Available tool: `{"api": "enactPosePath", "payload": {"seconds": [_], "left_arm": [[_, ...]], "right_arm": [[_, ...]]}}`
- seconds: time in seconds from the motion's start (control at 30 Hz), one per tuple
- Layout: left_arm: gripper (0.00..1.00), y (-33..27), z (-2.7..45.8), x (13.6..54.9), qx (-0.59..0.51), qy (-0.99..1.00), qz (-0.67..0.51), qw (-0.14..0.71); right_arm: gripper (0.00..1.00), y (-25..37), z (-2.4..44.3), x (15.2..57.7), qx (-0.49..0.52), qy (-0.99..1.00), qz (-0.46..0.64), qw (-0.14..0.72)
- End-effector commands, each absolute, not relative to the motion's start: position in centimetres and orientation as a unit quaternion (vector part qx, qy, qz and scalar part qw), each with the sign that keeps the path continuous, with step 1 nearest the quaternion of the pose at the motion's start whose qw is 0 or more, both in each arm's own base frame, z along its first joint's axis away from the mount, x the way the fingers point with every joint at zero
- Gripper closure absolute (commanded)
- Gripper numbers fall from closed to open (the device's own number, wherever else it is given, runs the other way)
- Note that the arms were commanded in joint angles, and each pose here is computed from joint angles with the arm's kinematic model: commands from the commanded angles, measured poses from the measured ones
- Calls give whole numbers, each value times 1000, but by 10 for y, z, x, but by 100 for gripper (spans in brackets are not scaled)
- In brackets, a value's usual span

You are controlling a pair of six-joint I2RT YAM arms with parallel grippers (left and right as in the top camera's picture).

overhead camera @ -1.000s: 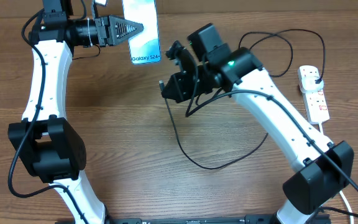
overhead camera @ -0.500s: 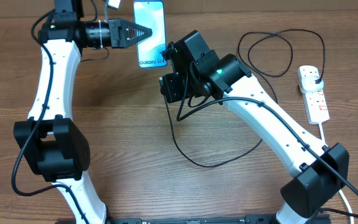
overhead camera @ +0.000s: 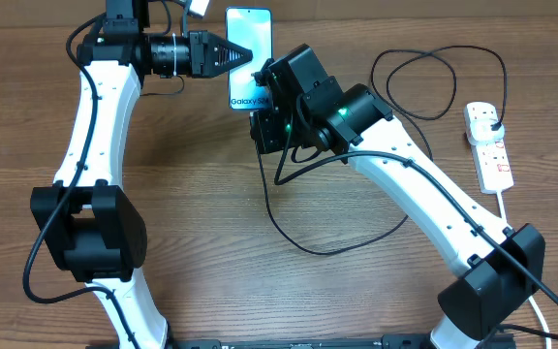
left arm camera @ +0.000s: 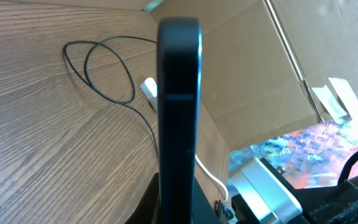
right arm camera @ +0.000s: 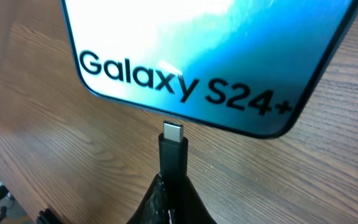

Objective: Plug charger to phone and switch on socket
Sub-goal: 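Raise the cable plug with the right gripper to the phone's bottom port, then push the USB-C plug up into the phone port with the right gripper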

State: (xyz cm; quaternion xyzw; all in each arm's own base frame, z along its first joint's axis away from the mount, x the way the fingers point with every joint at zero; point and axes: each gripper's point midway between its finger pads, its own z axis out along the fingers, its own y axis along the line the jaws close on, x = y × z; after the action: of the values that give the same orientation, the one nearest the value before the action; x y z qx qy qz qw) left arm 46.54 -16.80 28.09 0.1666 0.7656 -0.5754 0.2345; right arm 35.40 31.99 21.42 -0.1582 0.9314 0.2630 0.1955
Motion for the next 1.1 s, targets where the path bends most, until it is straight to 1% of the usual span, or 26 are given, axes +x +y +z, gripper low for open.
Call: {"api": "enactPosePath", "payload": {"seconds": [0.0, 0.7, 1.07], "left_arm": [[96, -169, 295, 461, 166, 758, -586, 233], [96, -169, 296, 461, 158, 758, -591, 227], [96, -171, 303, 459, 179, 742, -601, 236]], "right_arm": [[96, 319, 248, 358, -147, 920, 278, 236], [96, 320, 249, 358, -144, 919, 283, 235], [96, 321, 251, 358, -142, 918, 287, 235]]}}
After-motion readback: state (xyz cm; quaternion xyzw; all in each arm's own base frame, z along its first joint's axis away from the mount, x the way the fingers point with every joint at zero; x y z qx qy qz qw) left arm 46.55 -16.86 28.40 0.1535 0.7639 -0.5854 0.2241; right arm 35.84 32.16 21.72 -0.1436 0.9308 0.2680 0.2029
